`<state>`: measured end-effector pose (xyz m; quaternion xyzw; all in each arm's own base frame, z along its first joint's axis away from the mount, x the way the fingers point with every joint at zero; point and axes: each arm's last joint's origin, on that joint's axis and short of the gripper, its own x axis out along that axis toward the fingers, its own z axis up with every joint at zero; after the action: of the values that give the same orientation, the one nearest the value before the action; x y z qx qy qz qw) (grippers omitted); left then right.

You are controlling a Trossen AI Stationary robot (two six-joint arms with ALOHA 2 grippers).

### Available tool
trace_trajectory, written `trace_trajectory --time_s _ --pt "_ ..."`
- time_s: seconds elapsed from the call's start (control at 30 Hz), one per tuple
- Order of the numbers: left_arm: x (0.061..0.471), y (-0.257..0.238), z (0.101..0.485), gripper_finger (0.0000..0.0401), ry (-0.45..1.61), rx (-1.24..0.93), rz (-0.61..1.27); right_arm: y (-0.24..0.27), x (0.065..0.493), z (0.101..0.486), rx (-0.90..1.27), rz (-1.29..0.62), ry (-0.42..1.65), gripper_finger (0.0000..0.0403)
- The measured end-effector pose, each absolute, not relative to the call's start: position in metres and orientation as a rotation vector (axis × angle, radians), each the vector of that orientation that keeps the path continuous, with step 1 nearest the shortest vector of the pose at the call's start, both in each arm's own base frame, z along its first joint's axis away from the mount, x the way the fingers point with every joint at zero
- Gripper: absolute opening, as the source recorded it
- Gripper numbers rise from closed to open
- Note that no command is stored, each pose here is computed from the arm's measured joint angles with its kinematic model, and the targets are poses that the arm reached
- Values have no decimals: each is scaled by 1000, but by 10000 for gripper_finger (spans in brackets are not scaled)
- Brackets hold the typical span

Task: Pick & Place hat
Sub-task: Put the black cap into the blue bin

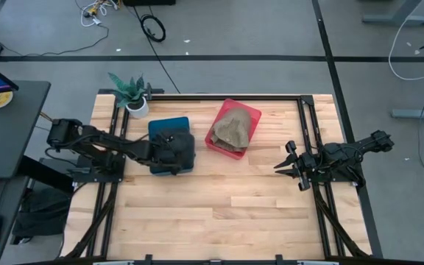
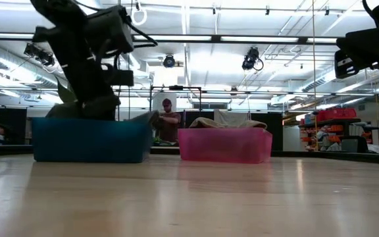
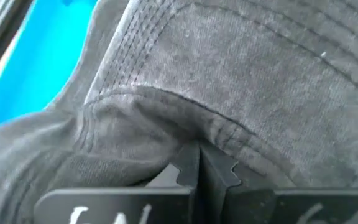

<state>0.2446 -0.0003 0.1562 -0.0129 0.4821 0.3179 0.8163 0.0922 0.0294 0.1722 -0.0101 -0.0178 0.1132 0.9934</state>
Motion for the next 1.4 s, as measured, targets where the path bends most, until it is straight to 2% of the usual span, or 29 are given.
trace_trajectory --time_s 0.23,0.53,0.73,1.03,1.17,1.4 --pt "255 -25 185 3 989 57 672 29 92 172 -20 227 -36 71" --pt "245 -49 217 4 969 167 808 29 92 172 -20 227 -36 71" --pt "227 -39 209 3 1150 64 897 29 92 172 -20 227 -36 71" --pt "208 -15 163 3 1362 -68 848 29 92 172 -20 227 -36 71" --pt "207 -12 162 3 1375 -71 860 29 92 172 -20 227 -36 71" --pt "223 -22 182 3 1281 -57 826 29 92 172 -20 227 -36 71"
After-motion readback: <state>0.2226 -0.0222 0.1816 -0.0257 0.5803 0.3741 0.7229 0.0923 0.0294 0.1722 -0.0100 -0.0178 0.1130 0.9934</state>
